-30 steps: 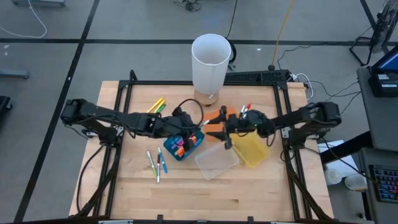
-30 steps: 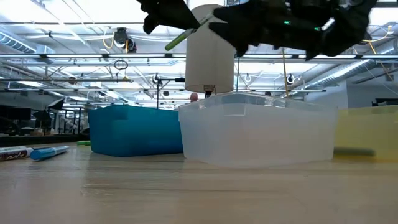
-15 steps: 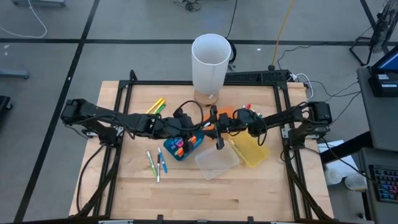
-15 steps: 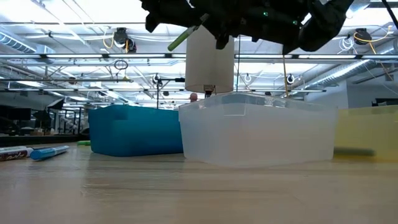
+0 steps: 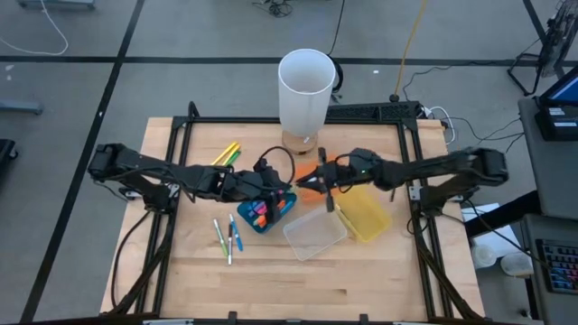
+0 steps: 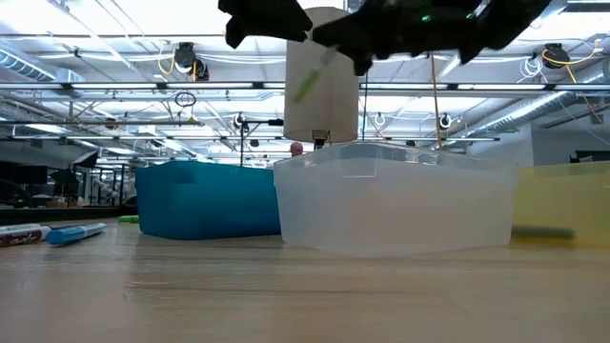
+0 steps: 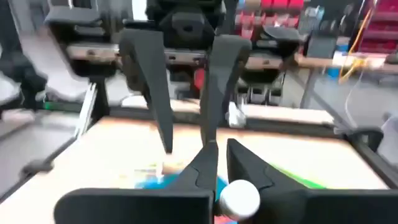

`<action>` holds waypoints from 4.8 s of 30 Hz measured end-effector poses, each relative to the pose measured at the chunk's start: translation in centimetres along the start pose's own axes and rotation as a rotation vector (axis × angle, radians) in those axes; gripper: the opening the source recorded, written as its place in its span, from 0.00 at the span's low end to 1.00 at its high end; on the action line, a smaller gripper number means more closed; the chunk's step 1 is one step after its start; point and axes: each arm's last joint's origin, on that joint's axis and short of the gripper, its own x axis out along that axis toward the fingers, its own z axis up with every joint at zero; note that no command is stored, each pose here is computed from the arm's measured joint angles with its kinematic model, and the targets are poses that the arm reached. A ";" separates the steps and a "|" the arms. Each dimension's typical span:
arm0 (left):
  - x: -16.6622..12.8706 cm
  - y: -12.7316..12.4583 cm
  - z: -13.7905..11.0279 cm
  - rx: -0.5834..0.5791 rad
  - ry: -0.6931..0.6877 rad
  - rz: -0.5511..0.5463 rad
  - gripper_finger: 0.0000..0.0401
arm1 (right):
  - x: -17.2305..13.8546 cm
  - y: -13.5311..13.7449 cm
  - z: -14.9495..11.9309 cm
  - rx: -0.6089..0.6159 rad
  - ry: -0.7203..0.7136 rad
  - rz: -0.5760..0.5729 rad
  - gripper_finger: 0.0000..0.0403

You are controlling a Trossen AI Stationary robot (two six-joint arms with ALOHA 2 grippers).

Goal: Pick & Place Markers
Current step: Put the left green marker pen into the yellow bin, then adjust the bins on the table

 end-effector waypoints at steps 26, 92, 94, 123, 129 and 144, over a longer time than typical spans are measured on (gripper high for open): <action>-0.9 1.0 -2.9 -0.139 0.299 0.111 0.29 | -12.0 6.7 -5.7 0.382 0.855 -0.189 0.33; -0.3 1.7 -15.1 -0.625 0.528 0.063 0.06 | -14.7 6.0 -2.7 0.148 0.768 -0.286 0.40; -0.5 2.0 -15.5 -0.622 0.554 0.120 0.06 | -15.0 5.6 -2.3 0.080 0.780 -0.399 0.40; -1.2 3.9 -16.6 -0.587 0.579 0.398 0.02 | 2.4 -4.1 -5.6 -0.205 1.179 0.047 0.00; -1.3 3.8 -16.6 -0.589 0.581 0.393 0.04 | 3.6 -3.5 -5.5 -0.117 1.174 0.110 0.00; -1.2 3.8 -16.5 -0.595 0.569 0.388 0.06 | 5.9 -1.4 -4.5 -0.137 0.985 0.107 0.00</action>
